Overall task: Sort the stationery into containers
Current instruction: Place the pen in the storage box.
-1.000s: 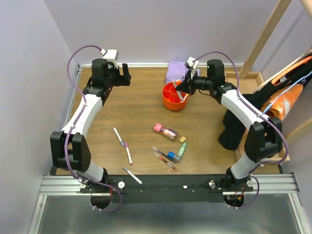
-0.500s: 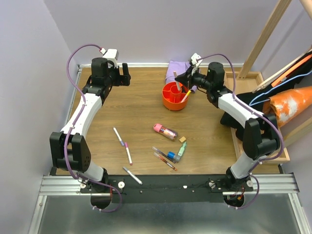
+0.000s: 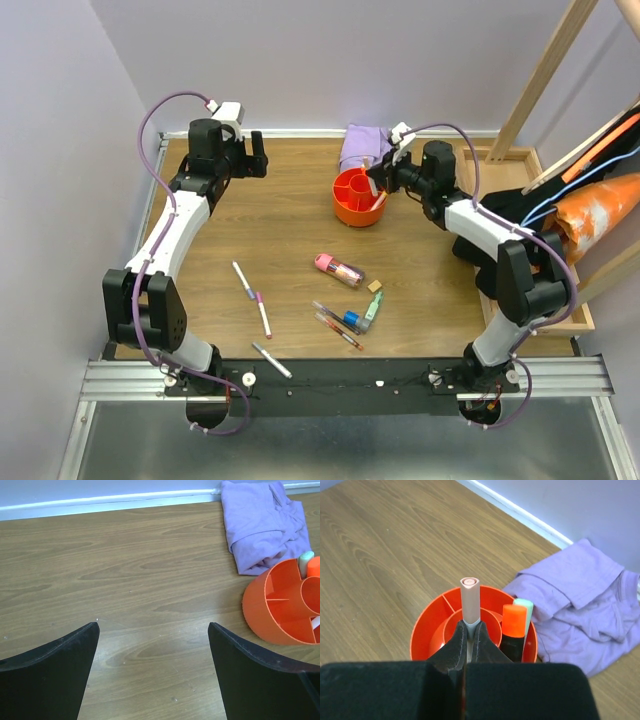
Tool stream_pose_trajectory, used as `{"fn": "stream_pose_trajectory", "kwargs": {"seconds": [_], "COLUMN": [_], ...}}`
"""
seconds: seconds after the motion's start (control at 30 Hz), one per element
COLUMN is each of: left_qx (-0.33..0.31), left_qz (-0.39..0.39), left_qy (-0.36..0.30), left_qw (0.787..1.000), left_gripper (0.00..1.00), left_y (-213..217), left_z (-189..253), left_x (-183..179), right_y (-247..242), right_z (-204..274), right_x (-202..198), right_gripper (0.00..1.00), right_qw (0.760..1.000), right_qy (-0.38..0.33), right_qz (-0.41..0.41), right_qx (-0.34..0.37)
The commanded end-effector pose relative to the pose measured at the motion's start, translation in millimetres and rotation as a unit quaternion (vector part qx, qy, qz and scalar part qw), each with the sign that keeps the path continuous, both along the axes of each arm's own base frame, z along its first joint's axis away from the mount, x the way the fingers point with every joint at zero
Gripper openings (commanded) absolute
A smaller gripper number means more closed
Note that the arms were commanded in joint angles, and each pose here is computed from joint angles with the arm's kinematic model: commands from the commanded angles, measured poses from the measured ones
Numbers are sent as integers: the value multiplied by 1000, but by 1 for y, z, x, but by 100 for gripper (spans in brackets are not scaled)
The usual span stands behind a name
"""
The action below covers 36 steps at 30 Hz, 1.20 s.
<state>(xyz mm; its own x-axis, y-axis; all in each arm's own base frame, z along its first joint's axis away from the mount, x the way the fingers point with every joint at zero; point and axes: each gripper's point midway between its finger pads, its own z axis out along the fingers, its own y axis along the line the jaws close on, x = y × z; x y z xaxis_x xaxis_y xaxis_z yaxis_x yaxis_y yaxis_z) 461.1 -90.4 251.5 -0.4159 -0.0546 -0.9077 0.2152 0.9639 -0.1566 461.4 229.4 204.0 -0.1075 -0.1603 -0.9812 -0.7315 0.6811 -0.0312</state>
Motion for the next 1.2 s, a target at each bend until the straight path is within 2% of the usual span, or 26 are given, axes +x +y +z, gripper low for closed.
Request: {"fn": "stream_pose_trajectory", "kwargs": {"seconds": [0.0, 0.23, 0.33, 0.37, 0.4, 0.5, 0.63, 0.73, 0.83, 0.9, 1.0, 1.07, 1.13, 1.17], "left_qx": [8, 11, 13, 15, 16, 14, 13, 5, 0, 22, 38, 7, 9, 8], "left_qz": [2, 0, -2, -2, -2, -7, 0, 37, 82, 115, 139, 141, 141, 148], "left_qy": [-1, 1, 0, 2, 6, 13, 15, 36, 86, 138, 238, 267, 296, 330], "left_qw": [1000, 1000, 1000, 1000, 1000, 1000, 1000, 999, 993, 984, 961, 953, 945, 932], "left_gripper": [99, 99, 99, 99, 99, 99, 99, 99, 99, 99, 99, 96, 91, 89], "left_y": [3, 2, 2, 2, 3, 1, 5, 15, 29, 43, 54, 57, 58, 59], "left_z": [2, 2, 5, 4, 3, 0, 1, -2, -14, -32, -57, -66, -76, -94], "left_x": [4, 3, 2, 1, 0, -8, -24, -40, -69, -91, -122, -140, -156, -172], "right_y": [-9, -14, -16, -18, -18, -20, -20, -21, -17, 0, 27, 36, 64, 70], "right_z": [-30, -42, -30, -29, -17, -8, 17, 32, 59, 65, 38, 21, 21, 18], "right_x": [9, 10, 11, 10, 11, 7, 1, -3, -13, -31, -55, -73, -92, -99], "right_gripper": [1, 1, 22, 33, 38, 45, 47, 48, 48, 49, 49, 49, 49, 49], "right_qw": [999, 997, 997, 996, 996, 996, 997, 997, 998, 999, 990, 979, 976, 974], "right_qy": [27, 43, 42, 50, 43, 49, 33, 31, 22, 38, 131, 192, 198, 201], "right_qz": [-37, -57, -68, -74, -76, -79, -72, -72, -52, -1, 25, 17, 34, 34], "right_qx": [-3, -2, 1, -1, 4, 4, 8, 10, 14, 6, -39, -67, -89, -101]}}
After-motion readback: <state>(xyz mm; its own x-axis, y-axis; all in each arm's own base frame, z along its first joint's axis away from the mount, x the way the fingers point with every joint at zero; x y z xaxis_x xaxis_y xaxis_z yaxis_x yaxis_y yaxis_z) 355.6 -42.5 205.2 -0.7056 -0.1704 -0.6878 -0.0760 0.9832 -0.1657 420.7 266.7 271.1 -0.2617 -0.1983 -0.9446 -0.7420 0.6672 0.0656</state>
